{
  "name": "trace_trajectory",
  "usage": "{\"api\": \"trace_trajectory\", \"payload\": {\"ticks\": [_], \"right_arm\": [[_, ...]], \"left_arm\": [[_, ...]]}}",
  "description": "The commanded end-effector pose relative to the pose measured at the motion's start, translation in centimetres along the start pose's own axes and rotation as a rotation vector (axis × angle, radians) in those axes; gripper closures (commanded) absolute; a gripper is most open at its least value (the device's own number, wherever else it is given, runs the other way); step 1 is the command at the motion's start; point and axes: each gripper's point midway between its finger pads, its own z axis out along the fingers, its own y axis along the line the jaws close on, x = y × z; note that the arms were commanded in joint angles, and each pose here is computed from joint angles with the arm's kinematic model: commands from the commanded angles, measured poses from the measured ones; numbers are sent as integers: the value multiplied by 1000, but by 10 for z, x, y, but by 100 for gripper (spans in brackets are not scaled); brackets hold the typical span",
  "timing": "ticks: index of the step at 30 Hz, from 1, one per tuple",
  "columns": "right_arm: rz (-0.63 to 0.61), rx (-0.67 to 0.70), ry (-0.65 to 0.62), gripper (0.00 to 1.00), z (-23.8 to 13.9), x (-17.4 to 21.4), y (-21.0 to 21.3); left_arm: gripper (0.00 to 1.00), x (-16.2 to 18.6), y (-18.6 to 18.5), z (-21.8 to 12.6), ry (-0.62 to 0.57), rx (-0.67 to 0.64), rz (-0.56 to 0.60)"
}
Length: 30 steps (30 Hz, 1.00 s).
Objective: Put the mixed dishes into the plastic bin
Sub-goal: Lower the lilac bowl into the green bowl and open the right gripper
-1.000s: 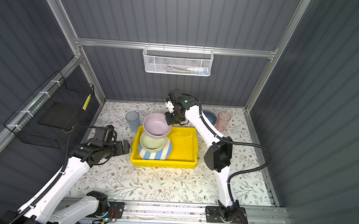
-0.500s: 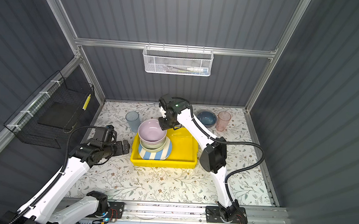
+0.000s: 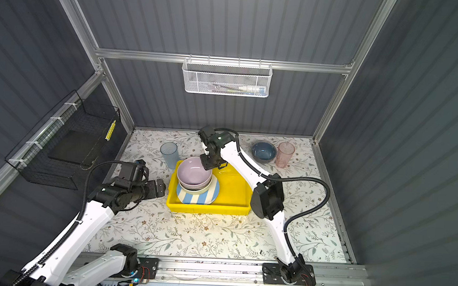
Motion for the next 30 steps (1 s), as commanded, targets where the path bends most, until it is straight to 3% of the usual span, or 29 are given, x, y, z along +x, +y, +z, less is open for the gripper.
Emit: {"api": "trace_trajectory", "payload": {"ticks": [1,22,27,30], "right_arm": [[5,-29,-71,100,-20,-15,11],[-10,-15,-24,99,-14,3,11],[-12,-18,-33,93,-18,1,11],[-10,-9,-49,81,-25,-1,10]], "left_arm": [[0,-4,1,-6,-11,-1,16],[0,-3,-3,-3,-2,19,13],[0,-3,-4,-2,1,23,13],[0,-4,-5,-2,-1,25,12]]}}
